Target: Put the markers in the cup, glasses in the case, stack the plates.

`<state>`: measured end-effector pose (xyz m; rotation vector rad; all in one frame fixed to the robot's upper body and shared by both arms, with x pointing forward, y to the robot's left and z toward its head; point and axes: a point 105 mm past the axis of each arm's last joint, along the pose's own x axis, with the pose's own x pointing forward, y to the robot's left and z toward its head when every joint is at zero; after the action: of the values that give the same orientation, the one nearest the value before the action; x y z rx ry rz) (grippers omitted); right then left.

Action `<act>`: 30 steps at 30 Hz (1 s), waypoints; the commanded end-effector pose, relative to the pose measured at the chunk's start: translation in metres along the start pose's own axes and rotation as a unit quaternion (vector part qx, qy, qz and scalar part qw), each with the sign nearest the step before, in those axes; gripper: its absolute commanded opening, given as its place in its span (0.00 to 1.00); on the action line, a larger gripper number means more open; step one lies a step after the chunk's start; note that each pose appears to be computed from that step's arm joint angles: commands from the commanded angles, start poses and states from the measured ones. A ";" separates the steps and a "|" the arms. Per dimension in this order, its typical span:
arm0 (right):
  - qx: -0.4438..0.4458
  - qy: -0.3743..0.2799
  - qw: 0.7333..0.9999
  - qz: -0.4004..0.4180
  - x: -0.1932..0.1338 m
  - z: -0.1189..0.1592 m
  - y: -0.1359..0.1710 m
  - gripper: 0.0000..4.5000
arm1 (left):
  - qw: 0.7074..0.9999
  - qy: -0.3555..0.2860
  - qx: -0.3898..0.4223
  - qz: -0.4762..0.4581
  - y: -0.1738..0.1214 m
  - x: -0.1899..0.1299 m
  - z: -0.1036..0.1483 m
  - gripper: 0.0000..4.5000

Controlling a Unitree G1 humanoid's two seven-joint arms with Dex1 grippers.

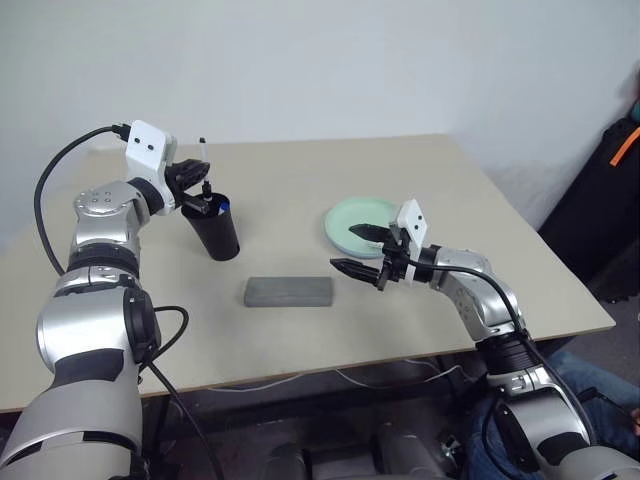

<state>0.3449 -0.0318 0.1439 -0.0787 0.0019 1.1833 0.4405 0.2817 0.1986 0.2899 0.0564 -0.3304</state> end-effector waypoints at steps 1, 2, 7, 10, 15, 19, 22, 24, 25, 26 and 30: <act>-0.029 -0.026 0.999 0.002 -0.001 0.024 -0.002 0.99 | 1.000 -0.020 -0.009 0.016 0.004 0.001 0.009 0.06; -0.029 -0.026 0.999 0.003 -0.001 0.023 -0.002 0.99 | 1.000 -0.020 -0.012 0.017 0.004 0.001 0.009 0.12; -0.030 -0.025 0.999 0.002 -0.001 0.023 -0.002 0.99 | 0.999 -0.023 -0.029 0.014 0.001 0.003 0.006 0.47; -0.030 -0.024 0.999 0.002 -0.001 0.022 -0.002 0.99 | 0.999 -0.026 -0.030 0.007 -0.001 0.003 0.007 0.61; -0.029 -0.024 0.999 0.001 -0.001 0.021 -0.002 0.99 | 0.999 -0.031 -0.033 0.009 -0.001 0.004 0.010 0.61; -0.028 -0.026 0.999 0.001 0.001 0.021 -0.001 0.99 | 0.997 -0.063 -0.052 0.006 0.003 0.001 0.023 0.61; -0.027 -0.027 0.999 0.000 0.001 0.022 -0.002 0.99 | 0.994 -0.089 -0.060 -0.007 0.004 -0.001 0.034 0.61; -0.026 -0.027 0.999 0.000 0.001 0.021 -0.001 0.99 | 0.989 -0.117 -0.074 -0.045 0.000 -0.004 0.046 0.61; -0.025 -0.027 0.999 0.000 0.002 0.020 -0.001 0.99 | 0.986 -0.128 -0.077 -0.070 -0.004 -0.006 0.052 0.61; -0.024 -0.027 0.999 0.001 0.002 0.020 0.000 0.99 | 0.983 -0.137 -0.076 -0.092 -0.007 -0.009 0.056 0.61; -0.022 -0.026 0.999 0.002 0.002 0.018 0.000 0.99 | 0.975 -0.135 -0.061 -0.163 -0.020 -0.016 0.060 0.61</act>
<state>0.3451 -0.0310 0.1437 -0.0777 0.0018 1.1796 0.4254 0.2548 0.2260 0.0728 -0.0789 -0.6292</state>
